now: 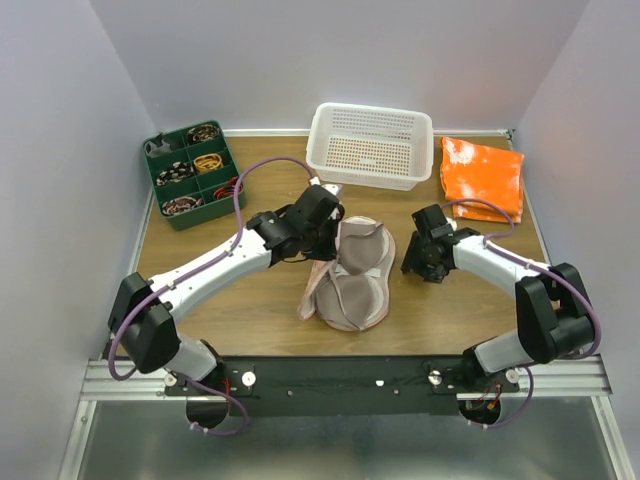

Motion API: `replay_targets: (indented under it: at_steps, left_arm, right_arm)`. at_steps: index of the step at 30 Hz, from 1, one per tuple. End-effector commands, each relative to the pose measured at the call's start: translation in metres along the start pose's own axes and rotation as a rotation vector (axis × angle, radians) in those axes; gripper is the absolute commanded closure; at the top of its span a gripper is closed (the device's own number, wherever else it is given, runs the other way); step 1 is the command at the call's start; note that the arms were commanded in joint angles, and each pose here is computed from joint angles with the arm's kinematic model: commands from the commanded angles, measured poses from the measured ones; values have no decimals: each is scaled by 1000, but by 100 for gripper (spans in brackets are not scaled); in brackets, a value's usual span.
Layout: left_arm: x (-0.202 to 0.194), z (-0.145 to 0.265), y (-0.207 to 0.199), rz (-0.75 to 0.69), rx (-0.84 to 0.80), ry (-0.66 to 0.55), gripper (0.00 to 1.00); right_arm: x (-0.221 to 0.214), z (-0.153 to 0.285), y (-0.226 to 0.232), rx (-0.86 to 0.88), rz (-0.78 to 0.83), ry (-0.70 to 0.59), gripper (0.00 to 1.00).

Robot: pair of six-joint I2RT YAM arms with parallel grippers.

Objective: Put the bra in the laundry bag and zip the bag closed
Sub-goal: Close the laundry bag at the center of the board.

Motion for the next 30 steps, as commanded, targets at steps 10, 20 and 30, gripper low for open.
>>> replay_targets:
  at_steps: [10,20,30]
  left_arm:
    - [26,-20,-68,-76,-116,-9,100]
    - [21,-43,-93,-86,-159,29,100]
    - [20,-51,-125,-122,-259,44,100]
  right_arm:
    - [-20,-9,-12,-11,54,92,34]
    - [-36,-20,-12,17,78,169,34]
    - [-56,-21,7,178,78,276,34]
Point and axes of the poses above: each gripper's point midway between its finger pads, its own z axis back along the fingers, its own y axis along the line the jaws close on, x = y × z, the point moved 3 cm from there along z, back along the fingers, and after that the axes turned 8 degrees about -z, right-handed, at the moved point
